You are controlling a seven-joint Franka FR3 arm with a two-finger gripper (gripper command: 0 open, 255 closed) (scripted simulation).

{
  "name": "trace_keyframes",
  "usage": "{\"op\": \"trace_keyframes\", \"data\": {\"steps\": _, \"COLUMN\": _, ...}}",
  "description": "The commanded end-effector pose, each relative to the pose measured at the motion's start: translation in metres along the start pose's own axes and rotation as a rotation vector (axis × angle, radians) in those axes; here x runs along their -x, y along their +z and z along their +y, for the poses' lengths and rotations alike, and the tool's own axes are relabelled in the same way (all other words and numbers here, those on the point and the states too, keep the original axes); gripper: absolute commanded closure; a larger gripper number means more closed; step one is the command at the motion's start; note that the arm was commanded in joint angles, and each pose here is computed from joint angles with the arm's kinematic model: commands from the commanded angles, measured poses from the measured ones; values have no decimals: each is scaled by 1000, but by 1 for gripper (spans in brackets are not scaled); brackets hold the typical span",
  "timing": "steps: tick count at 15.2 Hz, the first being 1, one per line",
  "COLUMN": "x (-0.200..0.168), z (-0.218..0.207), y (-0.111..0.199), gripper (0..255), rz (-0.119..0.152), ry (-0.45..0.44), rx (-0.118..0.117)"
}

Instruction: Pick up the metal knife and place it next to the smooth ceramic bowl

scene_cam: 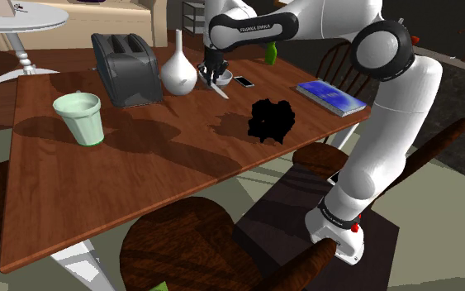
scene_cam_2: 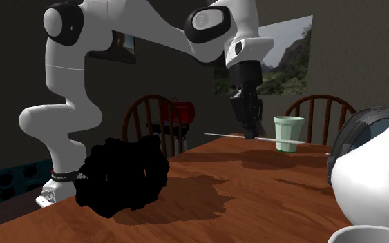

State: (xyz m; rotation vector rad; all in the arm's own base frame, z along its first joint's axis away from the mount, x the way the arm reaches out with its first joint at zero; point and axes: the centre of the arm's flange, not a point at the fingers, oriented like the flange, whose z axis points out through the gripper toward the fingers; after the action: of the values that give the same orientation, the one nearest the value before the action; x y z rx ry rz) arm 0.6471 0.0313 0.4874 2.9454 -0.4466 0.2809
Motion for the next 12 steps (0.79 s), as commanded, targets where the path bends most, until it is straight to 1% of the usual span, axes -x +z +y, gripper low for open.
{"op": "trace_keyframes", "data": {"steps": 1, "x": -18, "z": 19, "y": 7, "gripper": 255, "rz": 0, "ry": -1, "rx": 0}}
{"op": "trace_keyframes", "data": {"steps": 7, "x": -74, "z": 73, "y": 25, "gripper": 255, "rz": 0, "ry": -1, "rx": 0}}
{"op": "trace_keyframes", "data": {"steps": 12, "x": -69, "z": 70, "y": 51, "gripper": 255, "rz": 0, "ry": -1, "rx": 0}}
